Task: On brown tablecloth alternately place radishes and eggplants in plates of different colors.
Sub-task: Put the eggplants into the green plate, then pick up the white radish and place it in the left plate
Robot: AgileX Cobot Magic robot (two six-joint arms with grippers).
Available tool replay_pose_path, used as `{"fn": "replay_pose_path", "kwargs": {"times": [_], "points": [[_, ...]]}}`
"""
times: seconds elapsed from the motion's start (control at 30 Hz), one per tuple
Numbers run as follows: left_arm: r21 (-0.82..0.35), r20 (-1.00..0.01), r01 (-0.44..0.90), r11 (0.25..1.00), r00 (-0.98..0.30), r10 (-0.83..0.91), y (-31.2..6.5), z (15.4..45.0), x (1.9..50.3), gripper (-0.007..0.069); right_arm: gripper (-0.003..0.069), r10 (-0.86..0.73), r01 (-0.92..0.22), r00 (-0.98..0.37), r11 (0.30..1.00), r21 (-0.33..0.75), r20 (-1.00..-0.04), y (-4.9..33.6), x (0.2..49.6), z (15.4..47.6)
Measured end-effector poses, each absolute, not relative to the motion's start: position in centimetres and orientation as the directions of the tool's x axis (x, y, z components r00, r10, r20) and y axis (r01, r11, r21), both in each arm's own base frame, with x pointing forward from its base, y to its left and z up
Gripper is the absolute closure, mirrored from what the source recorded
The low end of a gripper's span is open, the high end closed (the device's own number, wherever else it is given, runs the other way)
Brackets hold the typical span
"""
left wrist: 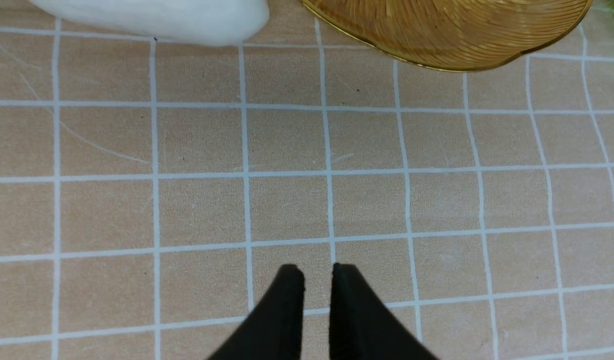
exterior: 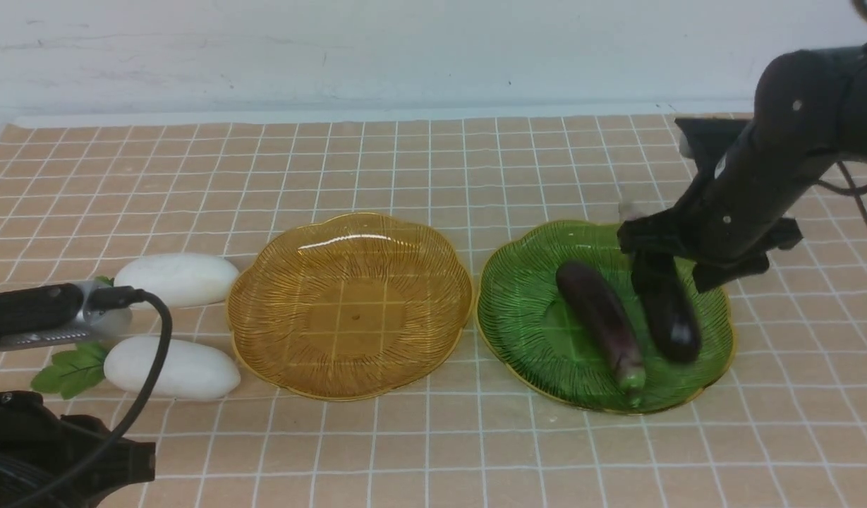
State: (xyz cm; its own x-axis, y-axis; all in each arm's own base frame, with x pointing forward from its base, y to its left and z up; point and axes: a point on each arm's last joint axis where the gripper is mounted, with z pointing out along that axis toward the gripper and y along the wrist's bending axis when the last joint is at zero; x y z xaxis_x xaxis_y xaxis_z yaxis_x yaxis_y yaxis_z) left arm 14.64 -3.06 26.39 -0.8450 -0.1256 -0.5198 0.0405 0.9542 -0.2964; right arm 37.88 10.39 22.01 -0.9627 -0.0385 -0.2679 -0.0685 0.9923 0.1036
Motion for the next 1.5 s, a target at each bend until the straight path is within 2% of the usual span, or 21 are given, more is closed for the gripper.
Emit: {"fn": "replay_pose_path", "kwargs": {"times": [0.1, 0.2, 0.3, 0.43, 0.5, 0.57, 0.73, 0.9, 1.13, 1.3, 1.5], "points": [[-0.296, -0.519, 0.041, 0.954, -0.846, -0.124, -3.1, 26.4, 14.6, 0.0477, 0.0048, -0.034, -0.056, -0.973, 0.994, 0.093, -0.227, 10.3, 37.8, 21.3], [-0.277, -0.529, 0.044, 0.96, -0.841, -0.114, -2.9, 26.4, 14.7, 0.0389, 0.0081, -0.118, -0.129, -0.981, 0.99, 0.065, -0.153, 10.2, 37.4, 22.2], [-0.229, -0.577, 0.045, 0.972, -0.811, -0.098, -2.5, 26.6, 15.1, 0.0293, 0.0246, -0.225, -0.239, -0.956, 0.969, 0.054, -0.186, 10.2, 36.9, 24.8], [-0.2, -0.638, -0.023, 0.98, -0.756, -0.148, -1.8, 27.3, 16.0, 0.0175, 0.052, -0.23, -0.268, -0.93, 0.958, 0.101, -0.285, 9.8, 33.7, 29.5], [-0.227, -0.641, -0.074, 0.971, -0.74, -0.207, -1.7, 27.4, 16.5, 0.0139, 0.06, -0.243, -0.292, -0.917, 0.949, 0.117, -0.317, 9.6, 32.0, 30.9], [-0.272, -0.616, -0.14, 0.952, -0.735, -0.284, -1.7, 27.1, 16.9, 0.012, 0.0646, -0.259, -0.314, -0.904, 0.942, 0.117, -0.34, 9.2, 30.3, 31.9], [-0.34, -0.501, -0.359, 0.869, -0.713, -0.491, -1.4, 24.5, 19.9, 0.0111, 0.0673, -0.282, -0.344, -0.885, 0.933, 0.11, -0.37, 7.9, 25.3, 33.1], [-0.442, -0.419, -0.542, 0.715, -0.58, -0.699, -1.1, 20.6, 24.8, 0.0111, 0.0674, -0.315, -0.376, -0.869, 0.922, 0.094, -0.382, 7.1, 22.1, 33.2], [-0.454, -0.315, -0.657, 0.602, -0.514, -0.798, -1.1, 17.1, 27.8, 0.0111, 0.0674, -0.333, -0.397, -0.85, 0.914, 0.081, -0.409, 6.9, 21.3, 33.8], [-0.5, -0.281, -0.69, 0.524, -0.443, -0.851, -1.2, 16.1, 29.6, 0.0103, 0.0674, -0.334, -0.399, -0.849, 0.914, 0.081, -0.41, 6.9, 21.3, 33.8], [-0.48, -0.257, -0.717, 0.505, -0.435, -0.863, -1.2, 14.4, 30.4, 0.0104, 0.0674, -0.334, -0.399, -0.849, 0.914, 0.081, -0.41, 6.9, 21.3, 33.8]]}}
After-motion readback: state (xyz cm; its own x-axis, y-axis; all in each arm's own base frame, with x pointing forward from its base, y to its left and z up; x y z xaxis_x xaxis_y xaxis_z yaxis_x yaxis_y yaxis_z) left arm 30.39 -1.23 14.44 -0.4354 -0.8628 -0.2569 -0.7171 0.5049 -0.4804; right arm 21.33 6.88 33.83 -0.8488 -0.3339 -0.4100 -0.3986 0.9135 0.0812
